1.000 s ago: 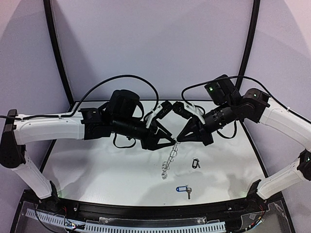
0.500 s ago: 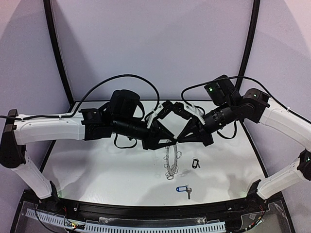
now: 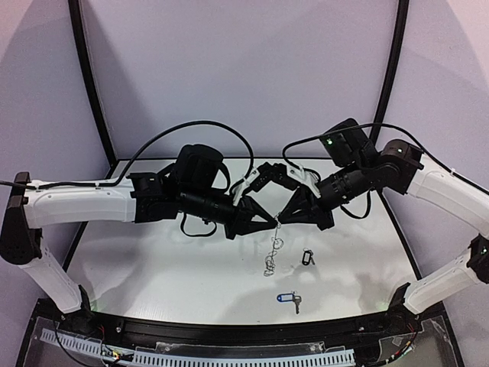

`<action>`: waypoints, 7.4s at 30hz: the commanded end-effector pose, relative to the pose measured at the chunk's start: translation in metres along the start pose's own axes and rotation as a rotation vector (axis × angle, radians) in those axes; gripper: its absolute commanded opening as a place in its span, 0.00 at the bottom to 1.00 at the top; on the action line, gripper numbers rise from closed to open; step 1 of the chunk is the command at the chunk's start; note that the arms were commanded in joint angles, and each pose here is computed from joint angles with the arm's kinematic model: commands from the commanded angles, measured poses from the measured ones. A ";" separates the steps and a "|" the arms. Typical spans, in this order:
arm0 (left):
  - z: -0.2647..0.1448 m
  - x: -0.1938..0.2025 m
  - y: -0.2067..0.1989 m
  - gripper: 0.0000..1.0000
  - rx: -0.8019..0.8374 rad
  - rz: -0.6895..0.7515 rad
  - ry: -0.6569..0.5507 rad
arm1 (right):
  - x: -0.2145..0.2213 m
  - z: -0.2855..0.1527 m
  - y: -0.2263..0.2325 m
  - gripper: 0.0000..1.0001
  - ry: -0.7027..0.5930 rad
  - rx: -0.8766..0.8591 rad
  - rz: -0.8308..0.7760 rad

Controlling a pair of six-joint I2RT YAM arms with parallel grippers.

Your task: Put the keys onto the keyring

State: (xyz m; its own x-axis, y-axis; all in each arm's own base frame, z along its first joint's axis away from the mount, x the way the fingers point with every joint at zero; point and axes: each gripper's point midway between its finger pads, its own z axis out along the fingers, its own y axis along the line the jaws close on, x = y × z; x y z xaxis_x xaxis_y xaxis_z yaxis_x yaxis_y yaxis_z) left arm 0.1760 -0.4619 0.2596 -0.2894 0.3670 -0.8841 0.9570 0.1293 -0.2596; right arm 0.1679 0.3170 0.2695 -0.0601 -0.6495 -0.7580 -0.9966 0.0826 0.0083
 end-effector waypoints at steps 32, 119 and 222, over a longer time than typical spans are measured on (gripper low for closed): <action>-0.135 -0.052 0.005 0.01 -0.411 0.203 -0.668 | 0.136 -0.016 -0.009 0.94 0.226 0.425 0.893; -0.143 0.010 0.005 0.01 -0.388 0.071 -0.513 | 0.231 0.110 0.026 0.20 0.776 0.151 1.277; -0.138 0.003 0.009 0.01 -0.411 0.084 -0.479 | 0.230 0.123 0.031 0.12 0.739 -0.083 1.194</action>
State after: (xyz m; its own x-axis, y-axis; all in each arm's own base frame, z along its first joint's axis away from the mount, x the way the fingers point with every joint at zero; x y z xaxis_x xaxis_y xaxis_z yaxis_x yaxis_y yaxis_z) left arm 0.1821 -0.3355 0.2842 -0.1181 -0.0140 -0.9929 0.8607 0.4972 -0.1094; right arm 0.1280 0.2614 0.0174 -0.8532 -0.4615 0.2432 -0.3121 0.8251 0.4709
